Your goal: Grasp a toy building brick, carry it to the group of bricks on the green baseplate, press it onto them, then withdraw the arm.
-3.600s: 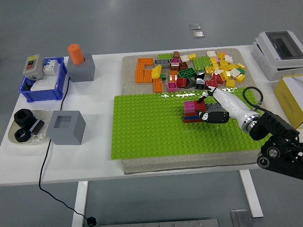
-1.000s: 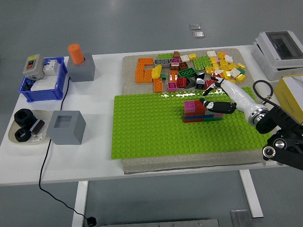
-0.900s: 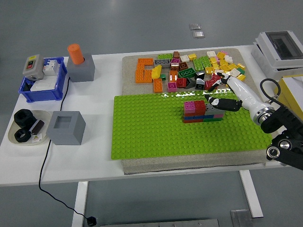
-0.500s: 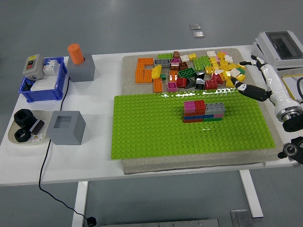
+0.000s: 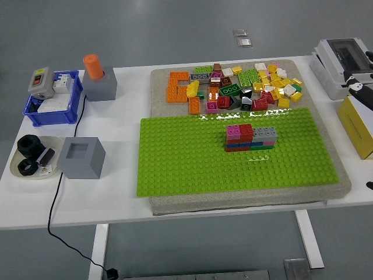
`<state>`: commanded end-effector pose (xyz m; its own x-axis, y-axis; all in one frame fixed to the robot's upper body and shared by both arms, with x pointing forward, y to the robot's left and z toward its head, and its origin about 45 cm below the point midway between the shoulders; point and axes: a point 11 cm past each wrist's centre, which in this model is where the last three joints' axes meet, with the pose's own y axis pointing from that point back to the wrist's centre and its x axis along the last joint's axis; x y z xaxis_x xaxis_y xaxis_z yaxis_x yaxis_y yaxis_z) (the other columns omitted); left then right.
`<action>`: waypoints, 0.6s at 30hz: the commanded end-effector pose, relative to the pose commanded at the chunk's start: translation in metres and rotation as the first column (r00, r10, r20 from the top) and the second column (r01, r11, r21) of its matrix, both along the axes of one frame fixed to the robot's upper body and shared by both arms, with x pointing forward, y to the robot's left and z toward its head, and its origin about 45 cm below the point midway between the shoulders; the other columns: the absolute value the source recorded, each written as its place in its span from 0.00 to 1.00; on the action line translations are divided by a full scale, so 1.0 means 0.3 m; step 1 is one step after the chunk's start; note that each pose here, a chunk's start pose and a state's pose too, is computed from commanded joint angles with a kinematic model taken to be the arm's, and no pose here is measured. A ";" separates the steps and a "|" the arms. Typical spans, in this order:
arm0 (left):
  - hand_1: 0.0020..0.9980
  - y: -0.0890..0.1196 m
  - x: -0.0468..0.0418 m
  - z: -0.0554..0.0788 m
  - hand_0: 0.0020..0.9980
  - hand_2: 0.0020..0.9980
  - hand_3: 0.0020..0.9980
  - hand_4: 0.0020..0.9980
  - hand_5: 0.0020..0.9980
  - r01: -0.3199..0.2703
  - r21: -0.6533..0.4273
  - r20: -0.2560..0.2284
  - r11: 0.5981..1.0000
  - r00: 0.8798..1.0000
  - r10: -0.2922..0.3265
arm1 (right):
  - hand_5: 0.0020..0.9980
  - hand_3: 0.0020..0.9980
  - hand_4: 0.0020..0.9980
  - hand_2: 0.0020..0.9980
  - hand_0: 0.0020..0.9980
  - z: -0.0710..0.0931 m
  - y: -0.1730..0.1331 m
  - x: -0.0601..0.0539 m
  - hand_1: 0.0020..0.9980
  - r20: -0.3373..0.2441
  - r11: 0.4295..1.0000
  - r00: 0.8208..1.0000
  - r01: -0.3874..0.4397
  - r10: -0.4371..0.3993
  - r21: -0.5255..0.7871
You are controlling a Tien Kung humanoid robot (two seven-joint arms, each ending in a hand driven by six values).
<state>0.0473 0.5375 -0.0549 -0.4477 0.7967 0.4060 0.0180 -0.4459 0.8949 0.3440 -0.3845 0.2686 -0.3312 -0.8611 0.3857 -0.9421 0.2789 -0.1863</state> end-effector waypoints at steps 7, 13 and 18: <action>0.77 0.019 0.016 0.015 0.81 0.74 0.77 0.85 0.57 0.007 0.008 0.002 1.000 1.000 -0.007 | 0.32 0.74 0.74 0.81 0.77 0.006 -0.053 -0.022 0.76 0.077 0.992 0.996 0.042 -0.051 0.117; 0.77 0.036 0.025 0.026 0.81 0.74 0.77 0.84 0.57 0.010 0.018 0.002 1.000 1.000 -0.010 | 0.33 0.70 0.75 0.79 0.75 -0.008 -0.059 -0.030 0.74 0.102 0.981 0.993 0.045 -0.065 0.188; 0.77 0.044 0.031 0.033 0.81 0.74 0.77 0.84 0.56 0.013 0.023 0.003 1.000 1.000 -0.013 | 0.34 0.69 0.74 0.77 0.74 -0.009 -0.063 -0.032 0.72 0.112 0.977 0.991 0.047 -0.072 0.209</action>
<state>0.0566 0.5506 -0.0451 -0.4385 0.7930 0.4229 0.0093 -0.4666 0.8844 0.3345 -0.4034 0.2658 -0.4169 -0.8951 0.1581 -0.8974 0.3777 -0.2280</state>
